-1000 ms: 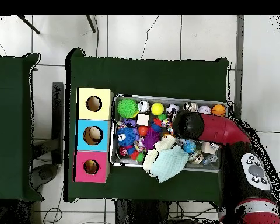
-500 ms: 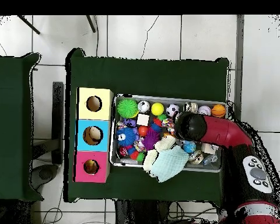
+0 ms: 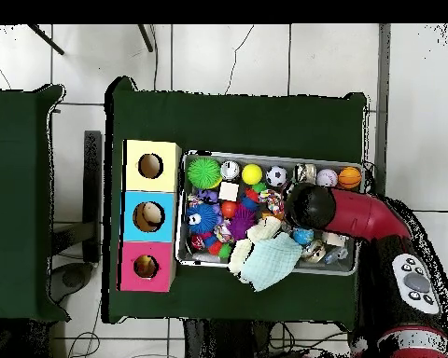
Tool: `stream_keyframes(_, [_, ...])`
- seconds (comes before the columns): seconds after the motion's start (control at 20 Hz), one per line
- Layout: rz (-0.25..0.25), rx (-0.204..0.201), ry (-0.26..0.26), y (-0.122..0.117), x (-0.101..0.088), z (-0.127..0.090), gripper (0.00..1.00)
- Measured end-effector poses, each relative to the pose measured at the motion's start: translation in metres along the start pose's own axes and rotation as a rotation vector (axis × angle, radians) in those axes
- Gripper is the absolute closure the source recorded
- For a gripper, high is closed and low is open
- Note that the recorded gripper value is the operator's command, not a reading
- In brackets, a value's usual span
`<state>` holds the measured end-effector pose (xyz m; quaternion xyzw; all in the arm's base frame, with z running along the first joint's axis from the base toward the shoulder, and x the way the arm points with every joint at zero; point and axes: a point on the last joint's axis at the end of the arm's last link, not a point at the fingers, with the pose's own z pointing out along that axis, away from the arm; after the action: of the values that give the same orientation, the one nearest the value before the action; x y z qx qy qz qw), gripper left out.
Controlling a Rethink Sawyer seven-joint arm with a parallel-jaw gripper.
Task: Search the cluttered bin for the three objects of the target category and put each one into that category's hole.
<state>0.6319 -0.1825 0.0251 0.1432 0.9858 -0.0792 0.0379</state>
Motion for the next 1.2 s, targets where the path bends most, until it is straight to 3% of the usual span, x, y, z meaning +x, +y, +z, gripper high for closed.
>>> stream_keyframes(0.3, [0.035, 0.028, -0.135, 0.007, -0.011, -0.005, 0.00])
stream_keyframes(0.4, [0.120, 0.012, -0.183, 0.017, -0.018, -0.011, 0.00])
stream_keyframes(0.6, [0.247, -0.001, -0.180, 0.025, -0.021, -0.014, 0.00])
stream_keyframes(0.65, [0.319, 0.002, -0.171, 0.028, -0.020, -0.015, 0.00])
stream_keyframes(0.85, [0.415, 0.017, -0.138, 0.032, -0.014, -0.013, 0.00])
stream_keyframes(1.2, [0.535, 0.045, -0.083, 0.032, -0.003, -0.009, 0.00])
